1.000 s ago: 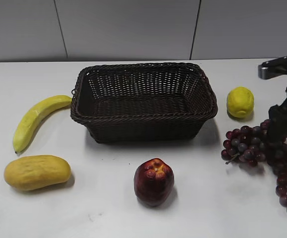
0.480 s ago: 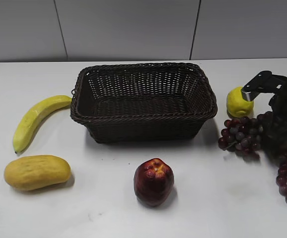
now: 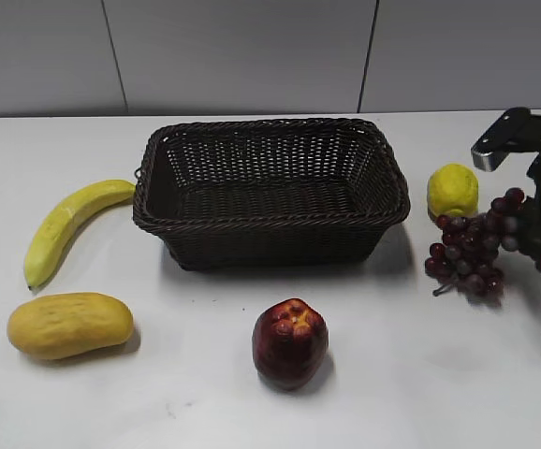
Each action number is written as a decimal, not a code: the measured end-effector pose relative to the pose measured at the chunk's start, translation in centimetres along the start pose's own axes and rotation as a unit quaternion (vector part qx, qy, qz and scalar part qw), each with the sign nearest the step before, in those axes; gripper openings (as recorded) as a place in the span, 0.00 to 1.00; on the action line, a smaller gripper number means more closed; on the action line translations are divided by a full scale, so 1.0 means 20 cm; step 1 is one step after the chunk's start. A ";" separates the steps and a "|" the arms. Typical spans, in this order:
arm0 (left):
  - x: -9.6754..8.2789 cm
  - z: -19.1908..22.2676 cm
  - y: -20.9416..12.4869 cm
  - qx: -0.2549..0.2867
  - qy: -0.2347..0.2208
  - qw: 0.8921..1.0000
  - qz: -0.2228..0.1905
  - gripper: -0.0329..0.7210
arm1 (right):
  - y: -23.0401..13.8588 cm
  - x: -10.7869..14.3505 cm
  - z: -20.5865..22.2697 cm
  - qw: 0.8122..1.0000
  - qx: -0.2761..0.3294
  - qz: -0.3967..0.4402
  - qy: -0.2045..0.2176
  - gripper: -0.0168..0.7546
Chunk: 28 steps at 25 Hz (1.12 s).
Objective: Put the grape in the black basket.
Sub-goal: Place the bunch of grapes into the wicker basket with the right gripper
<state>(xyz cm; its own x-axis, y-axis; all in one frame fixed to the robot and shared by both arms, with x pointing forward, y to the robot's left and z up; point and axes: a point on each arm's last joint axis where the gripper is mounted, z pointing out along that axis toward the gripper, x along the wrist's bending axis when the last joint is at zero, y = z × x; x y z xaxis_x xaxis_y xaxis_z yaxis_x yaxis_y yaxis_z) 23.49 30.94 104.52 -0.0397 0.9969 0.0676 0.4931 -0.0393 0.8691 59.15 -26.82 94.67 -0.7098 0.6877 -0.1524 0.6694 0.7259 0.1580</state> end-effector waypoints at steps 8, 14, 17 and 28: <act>0.00 0.00 0.00 0.000 0.000 1.000 0.000 0.35 | 0.08 0.01 -0.51 0.987 -0.137 -0.060 -0.056 0.45; 0.00 0.00 0.00 0.000 0.000 1.000 0.000 0.35 | 0.36 0.13 -0.80 0.950 -0.251 -0.162 -0.094 0.45; 0.00 0.00 0.00 0.000 0.000 1.000 0.000 0.35 | 0.55 0.22 -0.87 0.924 -0.305 -0.202 -0.116 0.45; 0.00 0.00 0.00 0.000 0.000 1.000 0.000 0.35 | 1.01 0.48 -0.36 0.902 -0.335 -0.252 -0.104 0.45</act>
<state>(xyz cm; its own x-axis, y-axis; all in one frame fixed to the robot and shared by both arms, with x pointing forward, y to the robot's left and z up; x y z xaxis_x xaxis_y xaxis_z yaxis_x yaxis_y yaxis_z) 23.49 30.94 104.52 -0.0397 0.9969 0.0676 0.4931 -0.0393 0.8691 64.22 -5.67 103.40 -0.7843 0.3089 -0.5380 -0.0592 0.8260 0.5606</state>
